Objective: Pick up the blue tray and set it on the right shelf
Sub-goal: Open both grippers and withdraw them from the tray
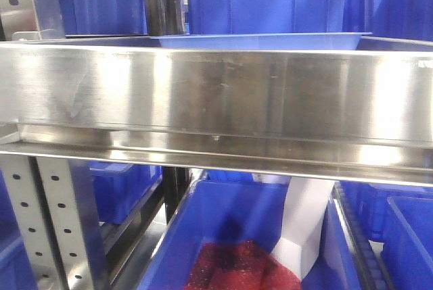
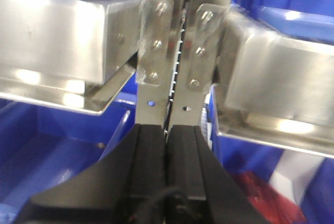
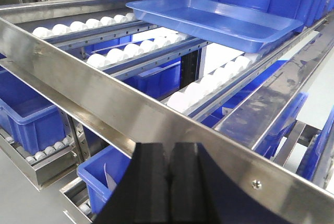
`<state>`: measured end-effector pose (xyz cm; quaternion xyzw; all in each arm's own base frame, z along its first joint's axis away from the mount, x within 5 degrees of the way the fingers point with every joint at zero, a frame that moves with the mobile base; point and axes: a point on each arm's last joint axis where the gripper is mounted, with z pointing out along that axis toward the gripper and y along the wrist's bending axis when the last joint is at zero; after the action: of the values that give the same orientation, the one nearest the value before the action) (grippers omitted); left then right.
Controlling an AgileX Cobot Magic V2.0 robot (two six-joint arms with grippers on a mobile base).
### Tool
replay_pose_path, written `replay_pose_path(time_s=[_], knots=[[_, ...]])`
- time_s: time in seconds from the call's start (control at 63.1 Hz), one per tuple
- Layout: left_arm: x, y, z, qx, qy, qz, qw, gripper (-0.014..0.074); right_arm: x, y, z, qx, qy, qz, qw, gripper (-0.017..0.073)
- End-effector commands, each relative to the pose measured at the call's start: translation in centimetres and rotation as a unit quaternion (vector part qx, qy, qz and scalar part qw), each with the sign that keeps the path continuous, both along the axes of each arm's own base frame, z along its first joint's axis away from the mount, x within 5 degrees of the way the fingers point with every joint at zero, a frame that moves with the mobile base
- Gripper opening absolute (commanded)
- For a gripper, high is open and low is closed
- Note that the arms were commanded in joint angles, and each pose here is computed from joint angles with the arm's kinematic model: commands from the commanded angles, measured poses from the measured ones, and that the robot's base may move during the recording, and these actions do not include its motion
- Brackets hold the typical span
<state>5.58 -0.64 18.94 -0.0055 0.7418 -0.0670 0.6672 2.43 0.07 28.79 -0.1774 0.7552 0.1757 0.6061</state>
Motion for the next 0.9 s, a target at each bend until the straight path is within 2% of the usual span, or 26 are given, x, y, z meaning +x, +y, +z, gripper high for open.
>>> replay_pose_path(time_s=[0.0, 0.729, 0.887], knots=[[0.11, 0.23, 0.15, 0.0, -0.052, 0.013, 0.999, -0.0048, 0.02, 0.05, 1.51, 0.013, -0.049, 0.005, 0.999, 0.002], [0.12, 0.23, 0.04, 0.001, -0.05, 0.013, 0.999, -0.0048, 0.07, 0.11, 1.42, 0.013, -0.051, 0.006, 0.999, 0.002], [0.12, 0.23, 0.04, 0.001, -0.05, 0.013, 0.999, -0.0048, 0.34, 0.47, 0.71, 0.005, -0.06, -0.022, 0.998, 0.002]])
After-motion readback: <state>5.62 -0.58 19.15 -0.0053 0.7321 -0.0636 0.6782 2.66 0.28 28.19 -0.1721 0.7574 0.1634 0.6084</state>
